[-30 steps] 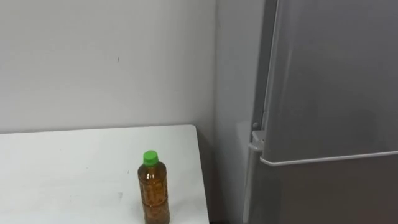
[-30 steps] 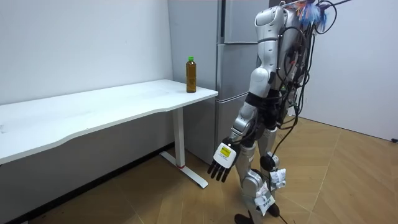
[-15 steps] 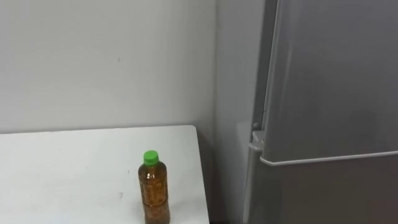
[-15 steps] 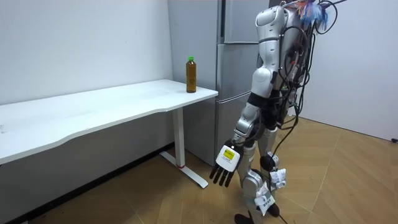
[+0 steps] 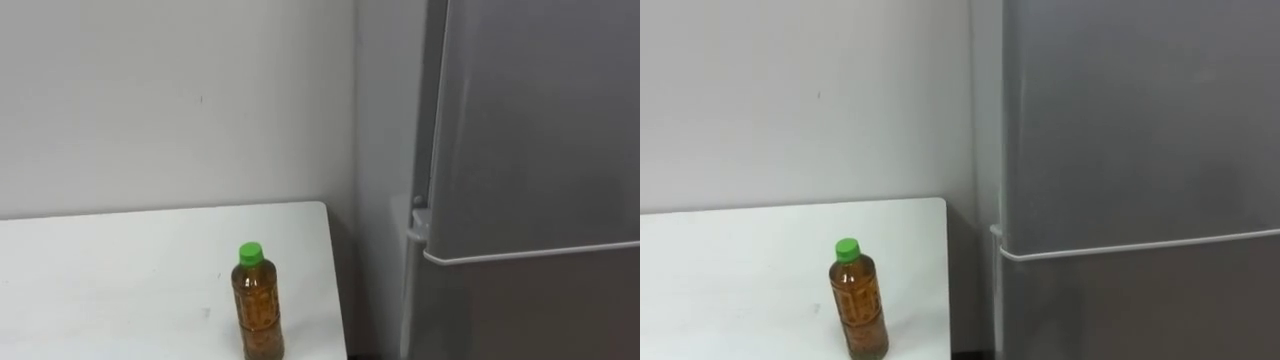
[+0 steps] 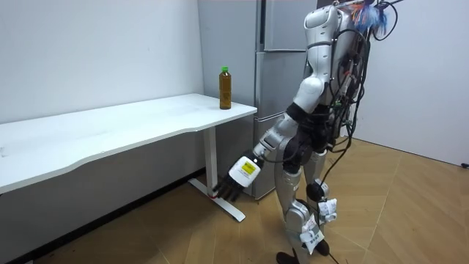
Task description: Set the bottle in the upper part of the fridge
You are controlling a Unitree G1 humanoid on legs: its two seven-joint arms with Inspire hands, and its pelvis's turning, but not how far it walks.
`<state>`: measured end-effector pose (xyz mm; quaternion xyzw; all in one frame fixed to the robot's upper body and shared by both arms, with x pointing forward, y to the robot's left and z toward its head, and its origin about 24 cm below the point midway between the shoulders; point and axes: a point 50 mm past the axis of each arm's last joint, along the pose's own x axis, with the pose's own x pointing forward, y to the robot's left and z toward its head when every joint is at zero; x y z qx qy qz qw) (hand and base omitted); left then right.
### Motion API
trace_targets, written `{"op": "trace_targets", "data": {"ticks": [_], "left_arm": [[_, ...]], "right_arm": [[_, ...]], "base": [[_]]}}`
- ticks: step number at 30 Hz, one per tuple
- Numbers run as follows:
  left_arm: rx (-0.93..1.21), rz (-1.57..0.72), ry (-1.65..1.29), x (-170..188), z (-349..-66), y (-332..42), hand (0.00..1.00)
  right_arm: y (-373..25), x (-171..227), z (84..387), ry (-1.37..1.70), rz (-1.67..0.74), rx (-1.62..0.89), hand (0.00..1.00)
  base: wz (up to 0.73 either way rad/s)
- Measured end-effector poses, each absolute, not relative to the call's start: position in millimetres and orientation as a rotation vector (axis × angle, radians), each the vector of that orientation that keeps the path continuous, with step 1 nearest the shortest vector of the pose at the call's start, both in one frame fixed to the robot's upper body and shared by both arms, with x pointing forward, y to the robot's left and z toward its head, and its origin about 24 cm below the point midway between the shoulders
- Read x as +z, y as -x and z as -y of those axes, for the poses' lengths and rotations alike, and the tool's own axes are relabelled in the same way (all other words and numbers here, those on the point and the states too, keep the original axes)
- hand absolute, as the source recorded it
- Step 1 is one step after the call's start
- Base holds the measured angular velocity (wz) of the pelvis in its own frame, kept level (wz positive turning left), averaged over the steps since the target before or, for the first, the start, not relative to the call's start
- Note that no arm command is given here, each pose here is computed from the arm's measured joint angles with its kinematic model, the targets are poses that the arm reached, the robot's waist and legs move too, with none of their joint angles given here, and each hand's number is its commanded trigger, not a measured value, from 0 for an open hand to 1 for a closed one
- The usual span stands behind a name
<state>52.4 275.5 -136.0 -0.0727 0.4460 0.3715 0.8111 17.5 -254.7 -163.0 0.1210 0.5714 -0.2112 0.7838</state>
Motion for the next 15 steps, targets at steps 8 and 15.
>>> {"op": "trace_targets", "data": {"ticks": [8,15], "left_arm": [[0.810,-0.681,0.203,-104.8,-283.7,-95.4,0.00],[0.785,-0.490,0.216,-79.0,-286.4,-123.8,0.00]], "right_arm": [[-16.8,-160.3,256.7,-0.210,-1.193,-0.438,0.00],[-19.7,-159.1,258.4,-0.151,-1.180,-0.398,0.00]], "base": [[0.00],[0.00]]}}
